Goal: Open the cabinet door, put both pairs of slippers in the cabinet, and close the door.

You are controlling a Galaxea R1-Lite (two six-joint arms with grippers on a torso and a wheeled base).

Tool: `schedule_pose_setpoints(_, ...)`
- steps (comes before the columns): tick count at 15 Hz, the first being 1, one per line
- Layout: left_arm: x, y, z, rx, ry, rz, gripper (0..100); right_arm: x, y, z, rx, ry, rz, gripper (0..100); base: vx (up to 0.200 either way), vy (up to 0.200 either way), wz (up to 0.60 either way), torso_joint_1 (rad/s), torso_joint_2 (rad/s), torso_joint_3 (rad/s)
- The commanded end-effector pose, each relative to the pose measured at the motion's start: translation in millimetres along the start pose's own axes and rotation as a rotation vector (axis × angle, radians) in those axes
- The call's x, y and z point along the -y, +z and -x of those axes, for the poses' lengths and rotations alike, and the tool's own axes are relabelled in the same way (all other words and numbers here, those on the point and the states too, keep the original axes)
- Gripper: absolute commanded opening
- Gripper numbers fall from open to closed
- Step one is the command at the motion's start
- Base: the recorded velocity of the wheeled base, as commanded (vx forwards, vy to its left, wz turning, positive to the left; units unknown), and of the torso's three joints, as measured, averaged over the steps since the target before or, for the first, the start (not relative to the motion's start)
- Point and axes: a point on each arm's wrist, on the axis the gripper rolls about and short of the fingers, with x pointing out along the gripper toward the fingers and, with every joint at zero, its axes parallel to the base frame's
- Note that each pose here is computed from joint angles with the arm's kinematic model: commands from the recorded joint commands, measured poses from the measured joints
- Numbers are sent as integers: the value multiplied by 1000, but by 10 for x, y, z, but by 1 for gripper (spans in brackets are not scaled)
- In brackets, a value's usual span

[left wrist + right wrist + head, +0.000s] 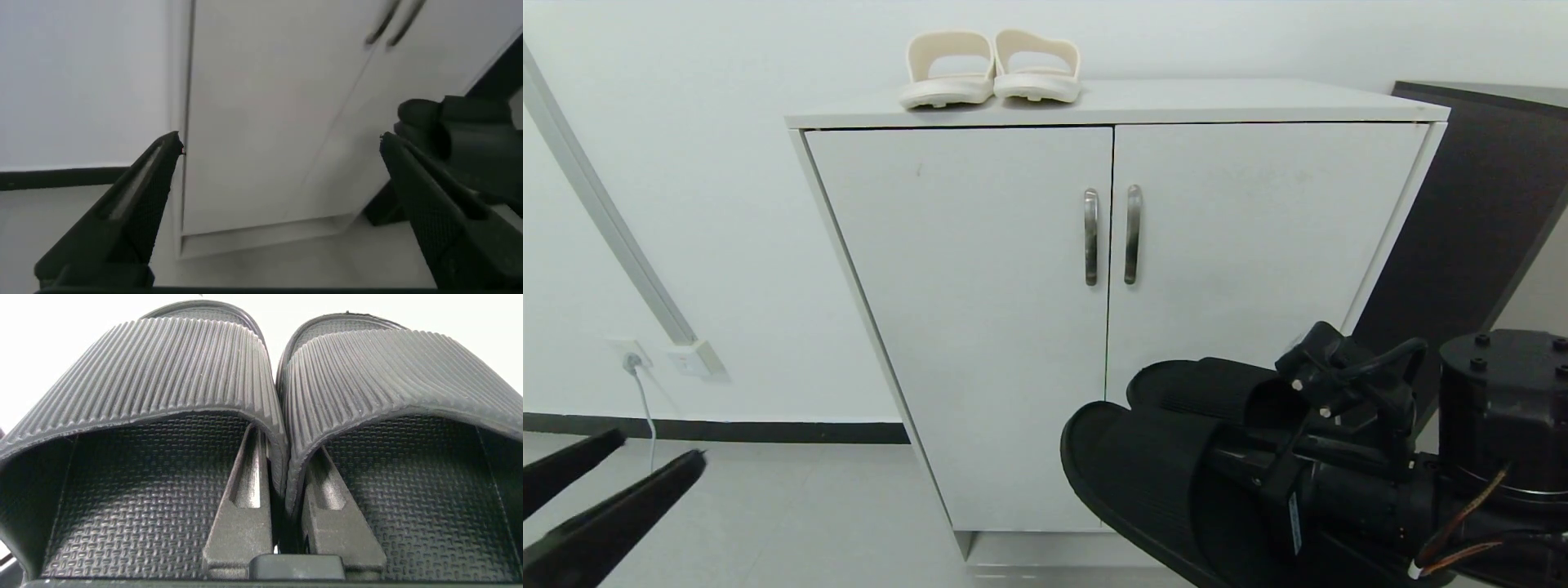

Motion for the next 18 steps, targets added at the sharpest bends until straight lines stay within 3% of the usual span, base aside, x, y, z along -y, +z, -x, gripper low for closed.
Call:
schedule_pose_setpoints(1,58,19,-623,-129,-152,18,100,-1,4,6,3,2,0,0,0,0,0,0,0,0)
schedule_pose_setpoints(3,297,114,-967,-130,-295,-4,100,-5,7,10,8,19,0,0,0,0,0,0,0,0)
schedule_pose_setpoints(6,584,272,-1300,-116,-411,-18,100,-10,-26,10,-5,24,2,0,0,0,0,0,0,0)
schedule_pose_setpoints(10,981,342,-1565,-124,-544,-28,100,-64,-66,20,-17,47,7,0,0,0,0,0,0,0)
schedule_pose_setpoints(11,1011,352,-1600,-123,-552,-26,100,-64,-66,20,-17,47,7,0,0,0,0,0,0,0)
schedule_pose_setpoints(15,1329,419,-2086,-117,-606,0,100,-55,-142,-47,-55,46,-5,0,0,0,0,0,0,0)
schedule_pose_setpoints(17,1444,467,-2137,-117,-650,42,100,-49,-136,-52,-54,48,-6,0,0,0,0,0,0,0)
schedule_pose_setpoints(18,1470,501,-2166,-113,-678,41,100,-51,-138,-60,-55,55,-6,0,0,0,0,0,0,0)
